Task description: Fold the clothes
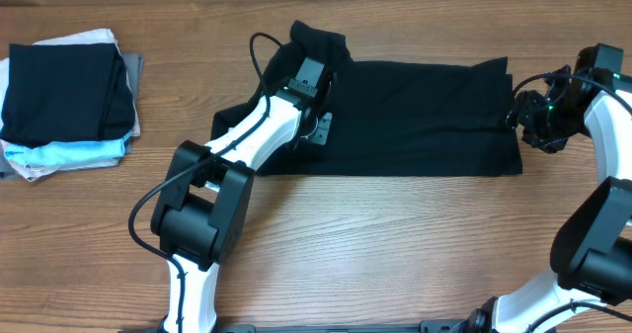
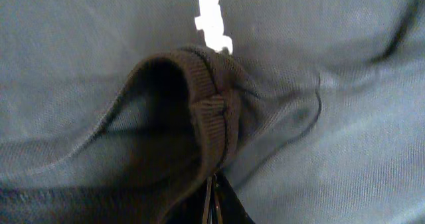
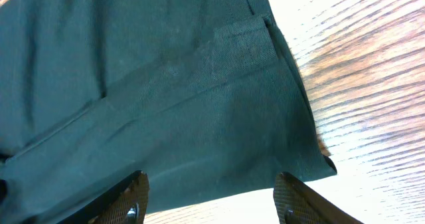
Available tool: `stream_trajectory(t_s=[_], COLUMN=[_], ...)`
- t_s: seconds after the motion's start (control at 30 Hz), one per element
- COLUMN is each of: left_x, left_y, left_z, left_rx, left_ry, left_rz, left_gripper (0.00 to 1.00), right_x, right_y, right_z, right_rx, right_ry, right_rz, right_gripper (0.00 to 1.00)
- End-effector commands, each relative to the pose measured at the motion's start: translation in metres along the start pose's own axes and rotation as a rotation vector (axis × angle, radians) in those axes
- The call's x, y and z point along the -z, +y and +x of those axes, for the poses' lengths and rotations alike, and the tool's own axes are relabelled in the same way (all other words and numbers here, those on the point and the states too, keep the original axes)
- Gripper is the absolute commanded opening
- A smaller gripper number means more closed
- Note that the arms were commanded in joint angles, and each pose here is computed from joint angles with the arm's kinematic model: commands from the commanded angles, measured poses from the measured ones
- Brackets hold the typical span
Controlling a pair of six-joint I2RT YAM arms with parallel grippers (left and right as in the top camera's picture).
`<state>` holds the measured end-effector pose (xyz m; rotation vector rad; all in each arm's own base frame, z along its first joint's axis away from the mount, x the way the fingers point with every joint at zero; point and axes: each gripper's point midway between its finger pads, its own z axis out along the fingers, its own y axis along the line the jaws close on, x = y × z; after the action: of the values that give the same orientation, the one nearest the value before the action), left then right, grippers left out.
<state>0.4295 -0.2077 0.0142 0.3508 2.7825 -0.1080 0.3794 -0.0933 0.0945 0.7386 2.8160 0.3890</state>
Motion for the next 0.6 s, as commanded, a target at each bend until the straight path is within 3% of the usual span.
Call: stream_trajectory(t_s=[0.0,0.27,0.33,0.53,0.57], left_x=[-0.003,0.000,0.000,-0.013,-0.015], left_y=[0.013,0.012,0.012,0.012,0.012], left_z=[-0.009,-0.033,-0.035,-0.033,-0.032], left_rx=[0.015,0.024,0.025,0.041,0.044], left_ry=[-0.046,-0.146,-0.154,-0.147,-0.143], left_rz=[-0.072,-0.074,-0.073,-0.074,-0.074], left_gripper=[0.04,0.04,0.04,0.04,0.04], right_x=[0.003,0.003,0.002,-0.014,-0.018], right_y=[0.005,0.009,0.014,0.012,0.012], right_z=[-0.004,-0.003,-0.002,0.004,0.005], right_rx=[0.009,0.010,0.011,0.012,0.015], right_ry=[-0.014,-0.010,-0.005,0.000,-0.001], right_rz=[-0.012,-0.038,-0.068,-0.082,-0.082], right_gripper=[0.65,0.66,0.62,0.20,0.17])
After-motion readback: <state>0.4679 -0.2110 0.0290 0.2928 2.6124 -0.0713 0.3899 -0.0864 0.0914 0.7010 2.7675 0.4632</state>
